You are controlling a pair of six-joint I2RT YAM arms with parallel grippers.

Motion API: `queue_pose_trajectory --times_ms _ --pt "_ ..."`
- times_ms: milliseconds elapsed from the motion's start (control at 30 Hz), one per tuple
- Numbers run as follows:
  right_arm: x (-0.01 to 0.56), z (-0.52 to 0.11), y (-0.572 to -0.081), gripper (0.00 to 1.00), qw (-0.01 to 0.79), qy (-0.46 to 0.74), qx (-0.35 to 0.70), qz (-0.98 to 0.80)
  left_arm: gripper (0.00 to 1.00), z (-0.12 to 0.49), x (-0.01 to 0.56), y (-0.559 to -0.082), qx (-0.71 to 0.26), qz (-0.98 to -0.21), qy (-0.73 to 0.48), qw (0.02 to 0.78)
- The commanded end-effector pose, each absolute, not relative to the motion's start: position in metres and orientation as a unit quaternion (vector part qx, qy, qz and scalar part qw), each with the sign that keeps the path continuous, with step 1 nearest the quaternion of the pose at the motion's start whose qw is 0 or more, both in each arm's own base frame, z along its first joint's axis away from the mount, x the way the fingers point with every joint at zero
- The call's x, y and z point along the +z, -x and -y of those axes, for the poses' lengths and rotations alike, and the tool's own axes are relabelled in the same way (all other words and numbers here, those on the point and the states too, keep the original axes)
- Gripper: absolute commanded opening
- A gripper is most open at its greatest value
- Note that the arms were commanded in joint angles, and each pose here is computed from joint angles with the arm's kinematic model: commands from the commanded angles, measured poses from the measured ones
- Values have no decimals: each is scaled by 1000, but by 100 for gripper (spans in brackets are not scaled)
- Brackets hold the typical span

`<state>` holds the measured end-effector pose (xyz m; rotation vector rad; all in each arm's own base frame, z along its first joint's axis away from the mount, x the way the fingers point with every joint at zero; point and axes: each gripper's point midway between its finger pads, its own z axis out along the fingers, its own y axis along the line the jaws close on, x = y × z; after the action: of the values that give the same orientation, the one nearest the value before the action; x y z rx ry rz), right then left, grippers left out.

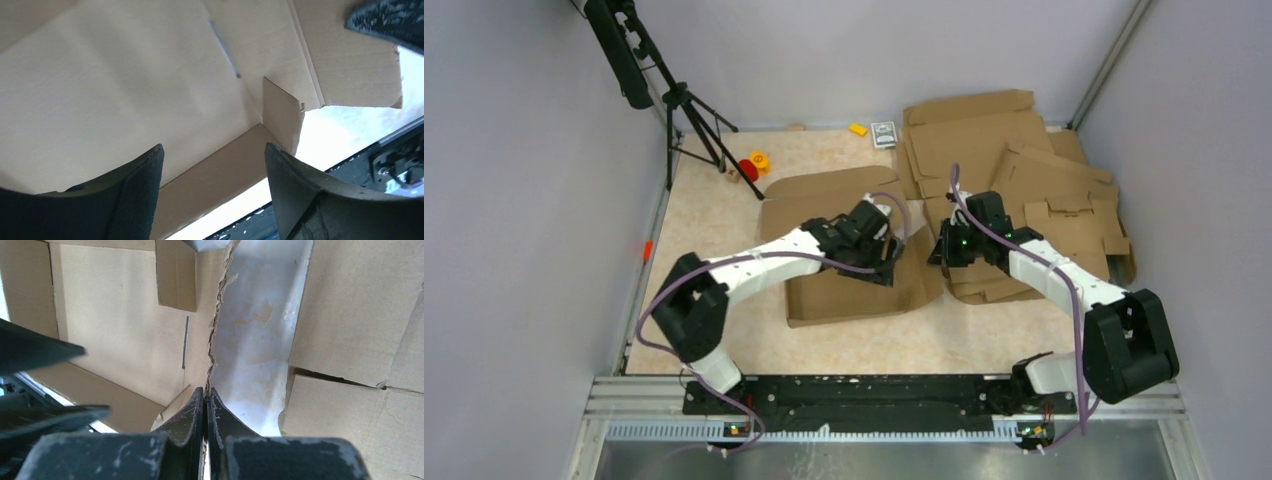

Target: Fold the paper box

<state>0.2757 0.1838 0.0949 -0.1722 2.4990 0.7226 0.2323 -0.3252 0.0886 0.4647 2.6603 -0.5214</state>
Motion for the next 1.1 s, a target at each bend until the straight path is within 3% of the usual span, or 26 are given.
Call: queue_pose_trajectory --times_ms 0,200,367,500,700,933,1067 --pt "122 -188 -286 0 304 86 269 -910 76 292 131 -253 -223 -935 -132 244" --pt "120 -187 -287 0 303 90 264 -912 77 205 126 -268 -172 -945 -25 277" --pt "123 -187 -289 0 305 92 262 -911 69 146 115 -274 -103 -946 69 298" --pt "123 -188 -289 0 304 94 263 -911 63 122 107 -273 -51 -946 111 299" --pt "121 -187 -288 0 303 93 261 -912 60 112 95 -267 -46 -941 134 308" --pt "125 -189 -289 0 304 97 263 -911 47 105 68 -260 -29 -950 144 276" --pt "133 -199 -286 0 302 104 274 -907 29 113 60 -262 -48 -952 138 269"
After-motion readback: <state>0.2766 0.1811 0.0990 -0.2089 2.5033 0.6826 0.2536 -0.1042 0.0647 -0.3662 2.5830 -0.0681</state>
